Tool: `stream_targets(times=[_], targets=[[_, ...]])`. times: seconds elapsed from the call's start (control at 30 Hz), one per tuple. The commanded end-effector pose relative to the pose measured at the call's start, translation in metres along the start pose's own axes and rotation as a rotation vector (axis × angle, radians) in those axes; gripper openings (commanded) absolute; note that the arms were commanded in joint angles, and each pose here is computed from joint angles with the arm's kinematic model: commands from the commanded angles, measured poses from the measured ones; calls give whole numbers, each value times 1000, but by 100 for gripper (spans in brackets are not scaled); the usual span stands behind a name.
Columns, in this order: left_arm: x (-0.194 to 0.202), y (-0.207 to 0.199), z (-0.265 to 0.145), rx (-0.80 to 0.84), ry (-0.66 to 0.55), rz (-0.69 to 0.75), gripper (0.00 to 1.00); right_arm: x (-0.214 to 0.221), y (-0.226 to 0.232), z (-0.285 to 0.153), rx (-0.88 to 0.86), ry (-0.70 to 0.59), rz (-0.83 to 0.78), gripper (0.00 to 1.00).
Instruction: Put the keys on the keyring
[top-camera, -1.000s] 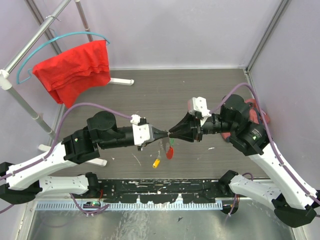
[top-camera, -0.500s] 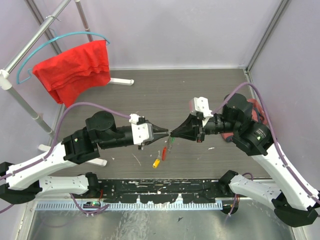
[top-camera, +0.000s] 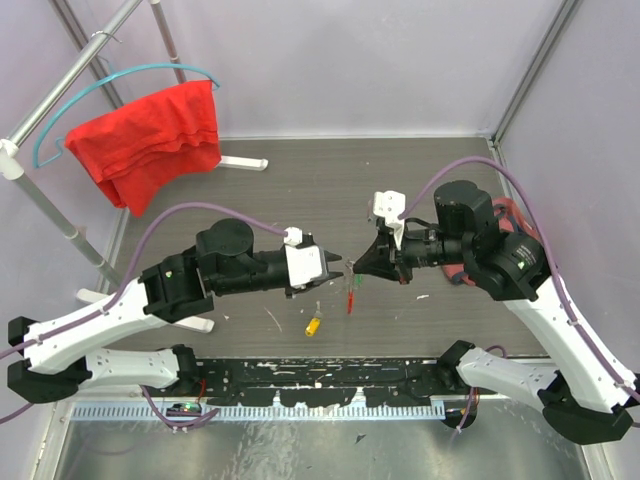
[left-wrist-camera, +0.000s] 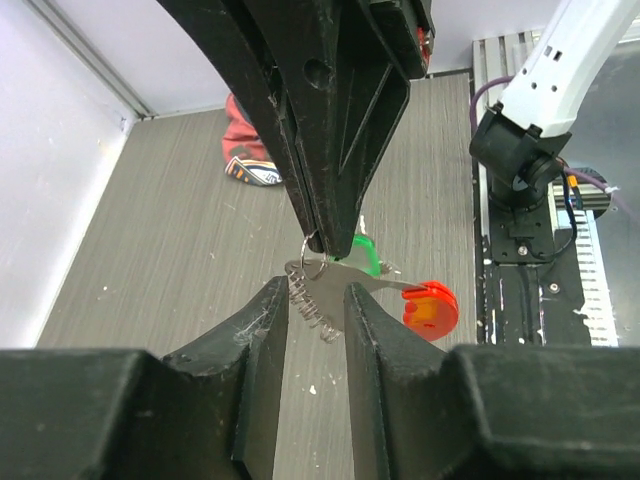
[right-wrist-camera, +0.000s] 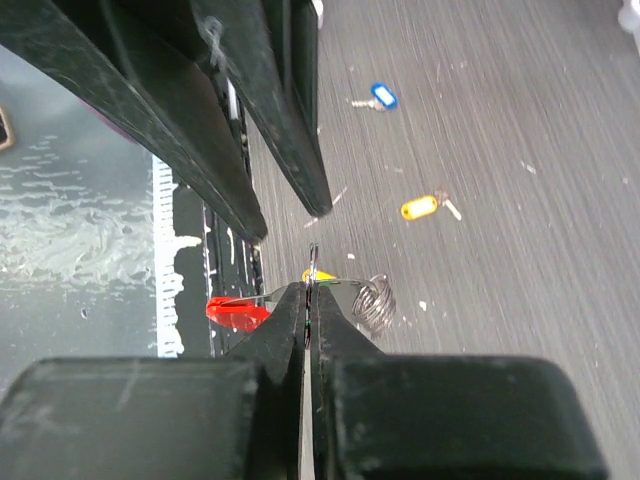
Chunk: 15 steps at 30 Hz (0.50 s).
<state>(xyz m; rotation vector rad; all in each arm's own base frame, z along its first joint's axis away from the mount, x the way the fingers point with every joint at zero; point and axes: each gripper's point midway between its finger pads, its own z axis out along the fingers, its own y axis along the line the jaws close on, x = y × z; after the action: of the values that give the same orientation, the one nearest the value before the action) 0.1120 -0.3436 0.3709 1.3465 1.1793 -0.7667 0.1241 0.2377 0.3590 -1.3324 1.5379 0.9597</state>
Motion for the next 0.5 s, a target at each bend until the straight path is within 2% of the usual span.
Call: stream_targets(times=[0.0,0.27,0.47], targets=[[-16,5,-6,-10,-27,15,36,-7,-3,-17,73,13,-23,1],[-14,0,1,23,-20,-21,37,-9,-2,-21,85,33,-20,1],[-20,2,-1,79,-2,-114,28,-22,-5,-22,111,16,-53,1]])
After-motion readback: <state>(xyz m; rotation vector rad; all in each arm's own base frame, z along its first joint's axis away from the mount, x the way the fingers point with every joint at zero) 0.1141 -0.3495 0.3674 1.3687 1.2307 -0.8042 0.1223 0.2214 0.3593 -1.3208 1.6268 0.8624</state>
